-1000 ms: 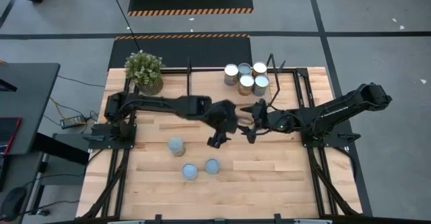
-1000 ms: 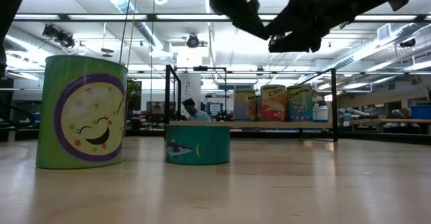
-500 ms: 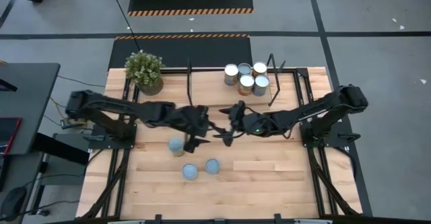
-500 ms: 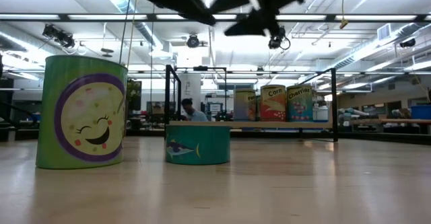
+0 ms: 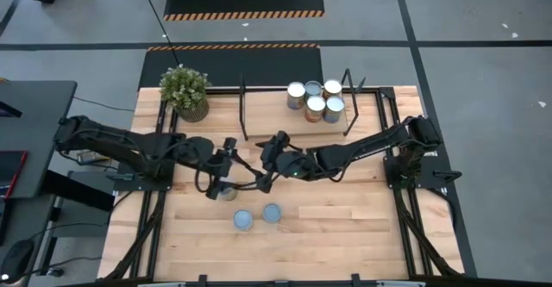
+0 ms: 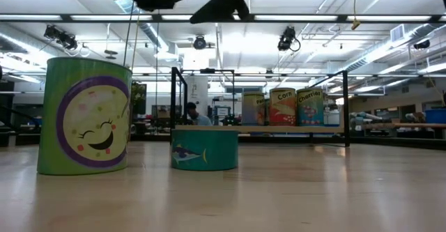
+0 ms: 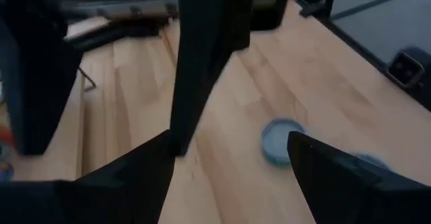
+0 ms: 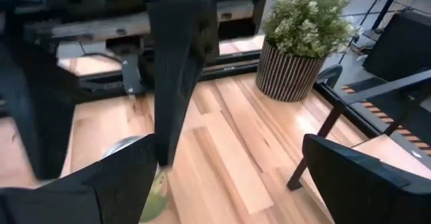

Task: Pick and place cans onto a shelf
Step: Put the canned oranges on the shelf

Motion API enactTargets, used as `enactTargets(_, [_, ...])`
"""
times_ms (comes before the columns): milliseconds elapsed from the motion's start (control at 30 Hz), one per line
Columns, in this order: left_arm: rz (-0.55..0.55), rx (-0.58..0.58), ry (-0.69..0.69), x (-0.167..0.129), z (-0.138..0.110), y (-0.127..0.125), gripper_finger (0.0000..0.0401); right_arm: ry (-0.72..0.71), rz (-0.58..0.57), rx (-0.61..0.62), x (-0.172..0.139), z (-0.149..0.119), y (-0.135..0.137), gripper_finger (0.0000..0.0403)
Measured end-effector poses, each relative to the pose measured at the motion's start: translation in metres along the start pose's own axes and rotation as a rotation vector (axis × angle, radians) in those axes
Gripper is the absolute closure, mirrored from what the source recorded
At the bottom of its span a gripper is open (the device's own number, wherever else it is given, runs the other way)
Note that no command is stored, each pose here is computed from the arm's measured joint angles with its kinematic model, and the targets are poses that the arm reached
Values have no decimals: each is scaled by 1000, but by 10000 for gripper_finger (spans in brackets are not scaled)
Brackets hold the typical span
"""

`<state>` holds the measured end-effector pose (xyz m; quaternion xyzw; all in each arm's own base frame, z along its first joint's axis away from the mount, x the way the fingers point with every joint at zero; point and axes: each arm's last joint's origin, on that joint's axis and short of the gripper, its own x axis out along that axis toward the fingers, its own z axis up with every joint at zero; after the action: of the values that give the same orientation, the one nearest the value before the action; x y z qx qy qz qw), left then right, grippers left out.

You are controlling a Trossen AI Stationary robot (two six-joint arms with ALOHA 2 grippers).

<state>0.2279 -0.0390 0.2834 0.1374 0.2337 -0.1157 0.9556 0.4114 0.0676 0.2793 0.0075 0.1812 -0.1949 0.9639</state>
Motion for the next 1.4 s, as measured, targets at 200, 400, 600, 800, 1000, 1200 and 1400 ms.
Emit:
enactTargets(200, [92, -7, -57, -14, -3, -6, 111, 11, 38, 25, -5, 3, 12, 29])
enactTargets(400, [86, -26, -65, -31, -23, -18, 111, -24, 107, 26, -3, 6, 32, 29])
enactTargets(600, [85, -84, -136, -51, -33, -24, 111, -5, 128, -57, 0, 2, 50, 29])
enactTargets(800, [48, -131, -100, -65, -44, -31, 111, -22, 149, -74, 2, 2, 64, 29])
enactTargets(1000, [28, -147, -96, -70, -44, -37, 111, -32, 178, -61, 13, 2, 75, 29])
enactTargets(1200, [40, -137, -83, -68, -45, -41, 111, -41, 173, -56, 18, 5, 76, 29])
enactTargets(1400, [109, -125, -106, -51, -65, -44, 110, -85, 158, -71, 26, 9, 69, 29])
